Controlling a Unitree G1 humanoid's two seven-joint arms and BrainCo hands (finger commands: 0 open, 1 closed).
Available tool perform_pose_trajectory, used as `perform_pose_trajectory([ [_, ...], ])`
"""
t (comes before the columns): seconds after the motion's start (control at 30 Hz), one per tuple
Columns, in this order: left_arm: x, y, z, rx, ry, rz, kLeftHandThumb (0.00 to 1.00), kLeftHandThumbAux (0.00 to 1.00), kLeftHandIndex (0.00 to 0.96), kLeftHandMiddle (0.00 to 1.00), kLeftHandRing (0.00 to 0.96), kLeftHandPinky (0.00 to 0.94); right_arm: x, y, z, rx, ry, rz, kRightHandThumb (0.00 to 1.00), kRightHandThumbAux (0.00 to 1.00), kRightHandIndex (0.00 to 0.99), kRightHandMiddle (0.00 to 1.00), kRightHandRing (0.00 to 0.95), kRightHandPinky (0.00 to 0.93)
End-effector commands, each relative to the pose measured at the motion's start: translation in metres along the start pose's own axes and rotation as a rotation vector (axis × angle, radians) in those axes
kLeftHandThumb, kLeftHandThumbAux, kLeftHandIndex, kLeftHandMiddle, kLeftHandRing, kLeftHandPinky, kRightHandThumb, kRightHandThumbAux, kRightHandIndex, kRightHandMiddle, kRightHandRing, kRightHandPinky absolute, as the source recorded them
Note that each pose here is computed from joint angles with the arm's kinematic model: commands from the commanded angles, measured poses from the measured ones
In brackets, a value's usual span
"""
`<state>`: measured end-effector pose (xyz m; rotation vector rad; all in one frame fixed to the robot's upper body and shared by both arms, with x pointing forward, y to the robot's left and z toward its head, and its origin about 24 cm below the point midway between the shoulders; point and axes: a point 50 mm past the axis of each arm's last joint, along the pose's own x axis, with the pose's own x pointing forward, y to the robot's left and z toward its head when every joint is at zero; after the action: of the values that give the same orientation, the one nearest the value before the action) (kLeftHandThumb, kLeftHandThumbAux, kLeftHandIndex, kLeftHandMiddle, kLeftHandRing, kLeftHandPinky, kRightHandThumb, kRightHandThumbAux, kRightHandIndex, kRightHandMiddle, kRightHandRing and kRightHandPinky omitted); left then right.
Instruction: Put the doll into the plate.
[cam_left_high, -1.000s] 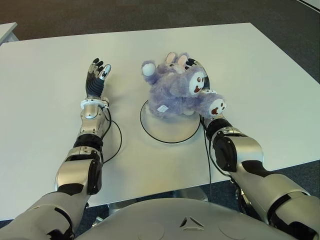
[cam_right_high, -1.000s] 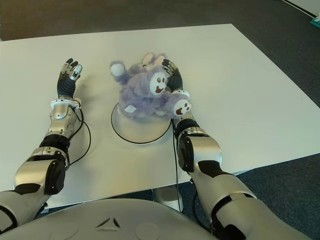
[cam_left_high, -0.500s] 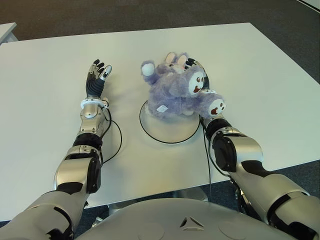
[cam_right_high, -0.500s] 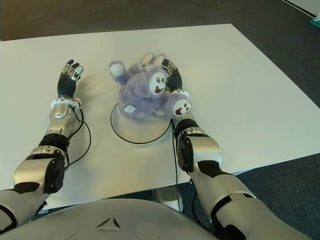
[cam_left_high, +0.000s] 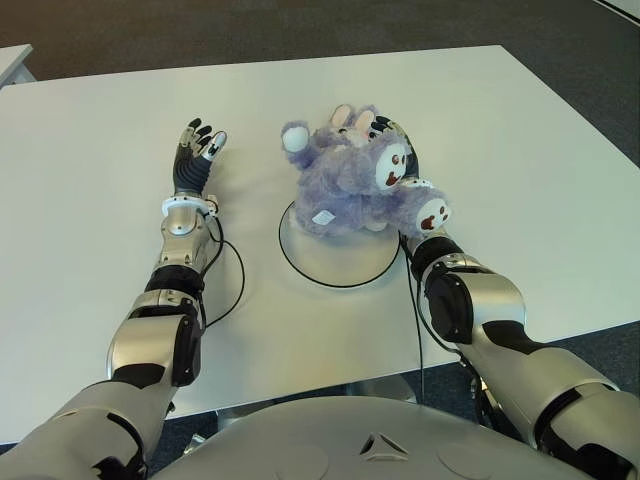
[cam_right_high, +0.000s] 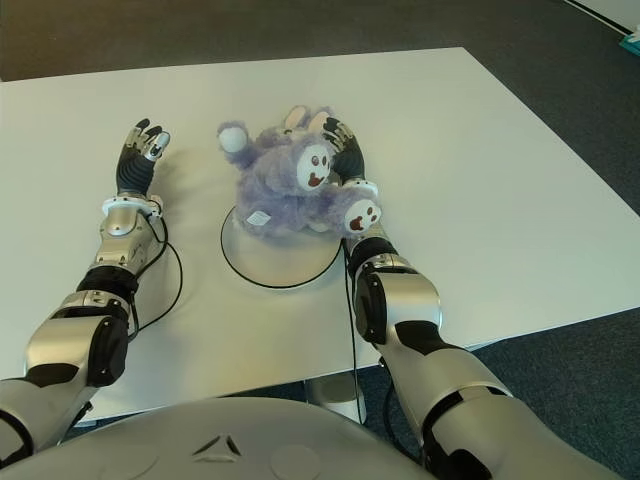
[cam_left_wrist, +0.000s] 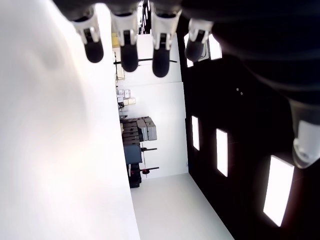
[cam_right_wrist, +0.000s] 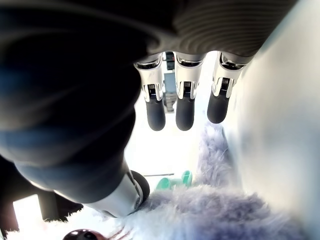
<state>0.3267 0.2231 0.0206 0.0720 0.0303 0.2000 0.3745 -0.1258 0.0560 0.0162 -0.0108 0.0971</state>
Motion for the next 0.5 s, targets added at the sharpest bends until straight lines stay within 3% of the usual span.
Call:
perform_pose_trajectory([
  [0.03, -0.0341, -0.0024, -0.0599, 0.010, 0.280, -0.010, 0.000, 0.467, 0.017, 0.135, 0.102, 0.002, -0.0071, 0.0020, -0.0155, 0.032, 0.058, -0.006, 0.543, 0.880, 0.140, 0.153, 0.126, 0.135],
  [0.5, -0.0365, -0.0039, -0.0646, -0.004, 0.316, -0.022, 0.000, 0.466, 0.027, 0.133, 0.088, 0.000, -0.0068, 0.0019, -0.0149, 0.027, 0.057, -0.008, 0.556, 0.880, 0.135, 0.152, 0.126, 0.138],
])
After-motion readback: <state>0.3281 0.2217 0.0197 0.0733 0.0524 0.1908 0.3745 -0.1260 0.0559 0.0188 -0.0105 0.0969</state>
